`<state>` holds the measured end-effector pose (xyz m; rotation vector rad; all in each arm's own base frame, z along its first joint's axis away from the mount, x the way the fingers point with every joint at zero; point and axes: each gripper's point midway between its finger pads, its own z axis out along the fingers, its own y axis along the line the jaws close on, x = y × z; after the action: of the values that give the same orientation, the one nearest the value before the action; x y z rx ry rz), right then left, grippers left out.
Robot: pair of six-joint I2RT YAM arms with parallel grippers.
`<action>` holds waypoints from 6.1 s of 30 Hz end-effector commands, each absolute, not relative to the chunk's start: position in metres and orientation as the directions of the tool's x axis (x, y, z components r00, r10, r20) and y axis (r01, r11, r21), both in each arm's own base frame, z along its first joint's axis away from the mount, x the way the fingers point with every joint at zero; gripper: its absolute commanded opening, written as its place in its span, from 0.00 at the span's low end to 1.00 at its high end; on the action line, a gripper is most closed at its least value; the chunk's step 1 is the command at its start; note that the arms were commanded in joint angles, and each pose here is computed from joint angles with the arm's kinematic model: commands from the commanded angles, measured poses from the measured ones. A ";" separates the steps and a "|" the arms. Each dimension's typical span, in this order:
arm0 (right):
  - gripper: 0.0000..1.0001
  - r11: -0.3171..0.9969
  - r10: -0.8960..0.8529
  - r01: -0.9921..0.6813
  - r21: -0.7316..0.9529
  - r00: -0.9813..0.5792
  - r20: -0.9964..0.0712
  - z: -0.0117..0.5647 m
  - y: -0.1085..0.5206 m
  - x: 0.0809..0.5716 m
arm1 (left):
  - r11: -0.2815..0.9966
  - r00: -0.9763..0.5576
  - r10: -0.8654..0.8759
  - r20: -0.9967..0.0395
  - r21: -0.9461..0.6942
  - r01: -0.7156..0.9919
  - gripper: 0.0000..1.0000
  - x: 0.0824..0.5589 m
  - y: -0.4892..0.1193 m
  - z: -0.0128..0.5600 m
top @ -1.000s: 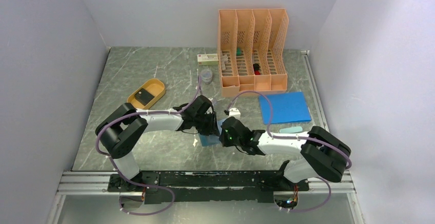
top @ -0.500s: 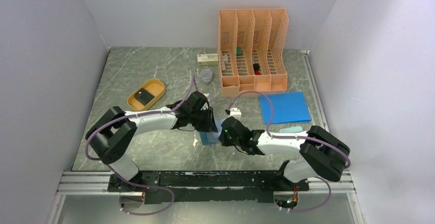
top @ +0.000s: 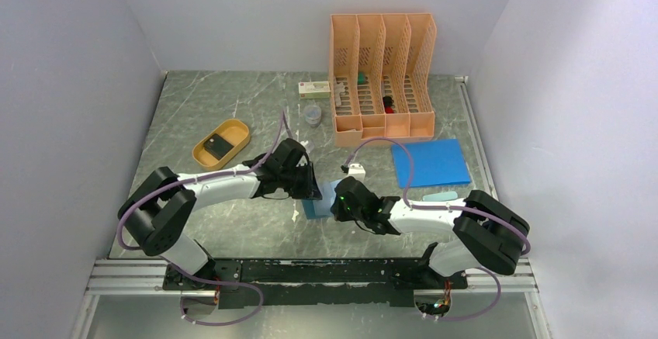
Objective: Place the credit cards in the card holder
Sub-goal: Open the card holder at the center of the board.
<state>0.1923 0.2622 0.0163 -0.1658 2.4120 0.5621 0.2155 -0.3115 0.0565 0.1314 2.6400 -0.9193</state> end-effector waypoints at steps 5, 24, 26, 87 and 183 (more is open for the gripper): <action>0.00 0.948 -0.042 -0.213 0.238 -0.821 -0.569 -0.015 0.229 0.179 | 0.763 -0.928 -0.033 -0.371 -0.609 0.217 0.15 0.219 -0.315 0.062; 0.00 0.939 -0.037 -0.222 0.263 -0.824 -0.566 -0.010 0.236 0.179 | 0.771 -0.948 -0.009 -0.319 -0.606 0.196 0.05 0.214 -0.319 0.035; 0.00 0.938 -0.034 -0.221 0.265 -0.823 -0.568 -0.008 0.236 0.179 | 0.775 -0.947 -0.009 -0.322 -0.601 0.196 0.05 0.214 -0.319 0.033; 0.24 0.897 0.127 -0.120 0.425 -0.852 -0.508 0.014 0.237 0.205 | 0.632 -0.931 0.008 -0.364 -0.720 0.287 0.31 0.222 -0.357 0.073; 0.00 0.925 -0.058 -0.288 0.246 -0.750 -0.659 0.040 0.257 0.195 | 0.763 -0.922 0.007 -0.387 -0.594 0.255 0.44 0.221 -0.327 0.069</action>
<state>0.1904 0.2625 0.0352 -0.2879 2.4037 0.4779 0.2119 -0.3313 0.0451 0.1955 2.6462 -1.0066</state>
